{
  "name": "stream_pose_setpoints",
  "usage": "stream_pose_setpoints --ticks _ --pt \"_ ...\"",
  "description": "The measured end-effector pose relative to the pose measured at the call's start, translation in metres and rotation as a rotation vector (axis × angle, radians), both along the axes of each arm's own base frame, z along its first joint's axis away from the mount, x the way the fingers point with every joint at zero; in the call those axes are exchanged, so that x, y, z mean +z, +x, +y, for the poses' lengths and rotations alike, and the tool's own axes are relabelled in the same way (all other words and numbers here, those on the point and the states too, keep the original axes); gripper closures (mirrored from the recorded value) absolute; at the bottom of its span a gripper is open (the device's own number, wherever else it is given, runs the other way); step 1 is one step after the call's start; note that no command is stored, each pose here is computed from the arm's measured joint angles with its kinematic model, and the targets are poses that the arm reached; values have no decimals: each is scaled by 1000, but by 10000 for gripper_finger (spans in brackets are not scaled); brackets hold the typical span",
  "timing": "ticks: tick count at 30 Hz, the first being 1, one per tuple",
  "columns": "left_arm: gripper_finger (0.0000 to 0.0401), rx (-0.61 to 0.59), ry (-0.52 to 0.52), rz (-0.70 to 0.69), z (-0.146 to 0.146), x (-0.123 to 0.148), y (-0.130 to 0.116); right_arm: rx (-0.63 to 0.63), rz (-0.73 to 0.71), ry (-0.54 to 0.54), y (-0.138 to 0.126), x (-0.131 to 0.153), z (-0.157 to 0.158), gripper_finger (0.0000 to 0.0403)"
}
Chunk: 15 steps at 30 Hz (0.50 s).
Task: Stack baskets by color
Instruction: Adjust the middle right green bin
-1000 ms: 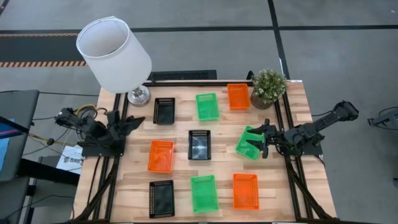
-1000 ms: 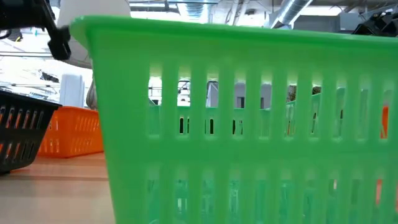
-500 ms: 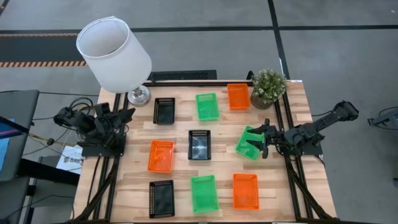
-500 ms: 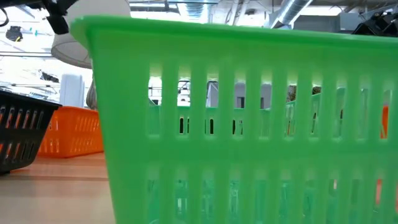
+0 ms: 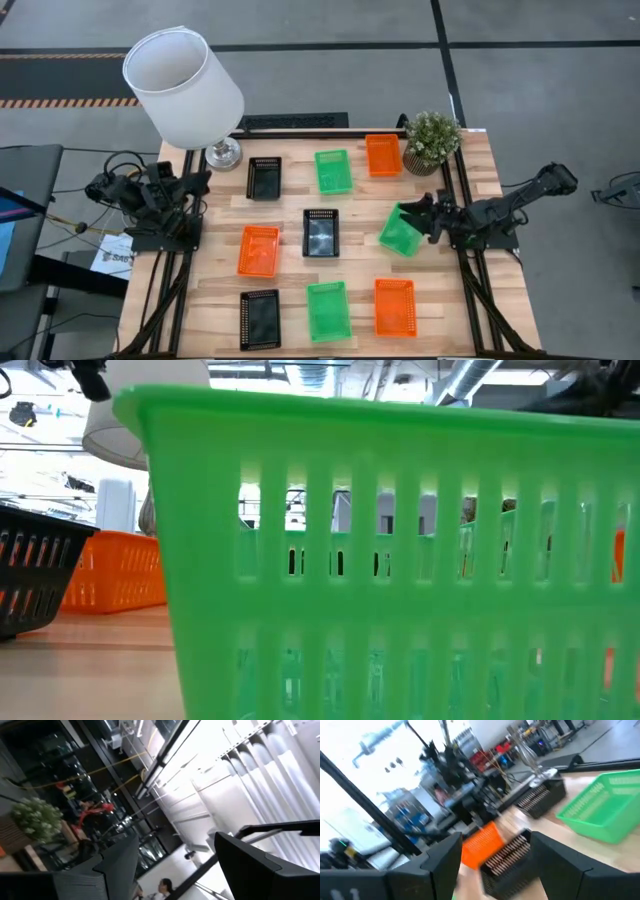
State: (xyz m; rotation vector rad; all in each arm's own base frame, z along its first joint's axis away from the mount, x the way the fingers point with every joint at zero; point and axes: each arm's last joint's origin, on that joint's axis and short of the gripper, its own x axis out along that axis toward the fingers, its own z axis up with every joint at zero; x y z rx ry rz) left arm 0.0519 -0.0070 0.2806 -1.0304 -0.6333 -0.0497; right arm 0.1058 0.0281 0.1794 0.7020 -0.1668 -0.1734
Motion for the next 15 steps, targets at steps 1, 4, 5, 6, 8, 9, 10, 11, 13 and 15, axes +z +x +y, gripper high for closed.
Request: stream_pose_setpoints --ticks 1,4,5,6,8,9,10,11,13,15 --pt "150 -7 3 -3 0 0 0 3 -25 37 0 2 0 144" --pt "150 -24 4 -29 0 2 -1 1 -74 85 -1 6 -1 144" --pt "150 -25 -2 -40 0 3 -2 -2 -86 90 -1 7 -1 144" --pt "150 -29 -11 -48 0 3 -2 -4 -101 100 -1 9 -2 144" --pt "150 -34 -29 -56 1 4 -2 -4 -125 134 -1 10 -2 144" --pt "150 -37 -41 -60 1 4 -3 -9 -127 143 -1 10 -3 144" --pt "150 -44 -54 -64 1 4 -3 -12 -124 145 -1 10 -3 144" --pt "150 -49 -63 -64 1 4 -2 -13 -122 153 -1 9 -4 144" --pt "150 -51 -69 -53 -1 3 0 -9 -132 199 -1 9 -4 144" --pt "150 -46 -71 -43 -2 3 3 -3 -141 252 -1 9 -4 144"
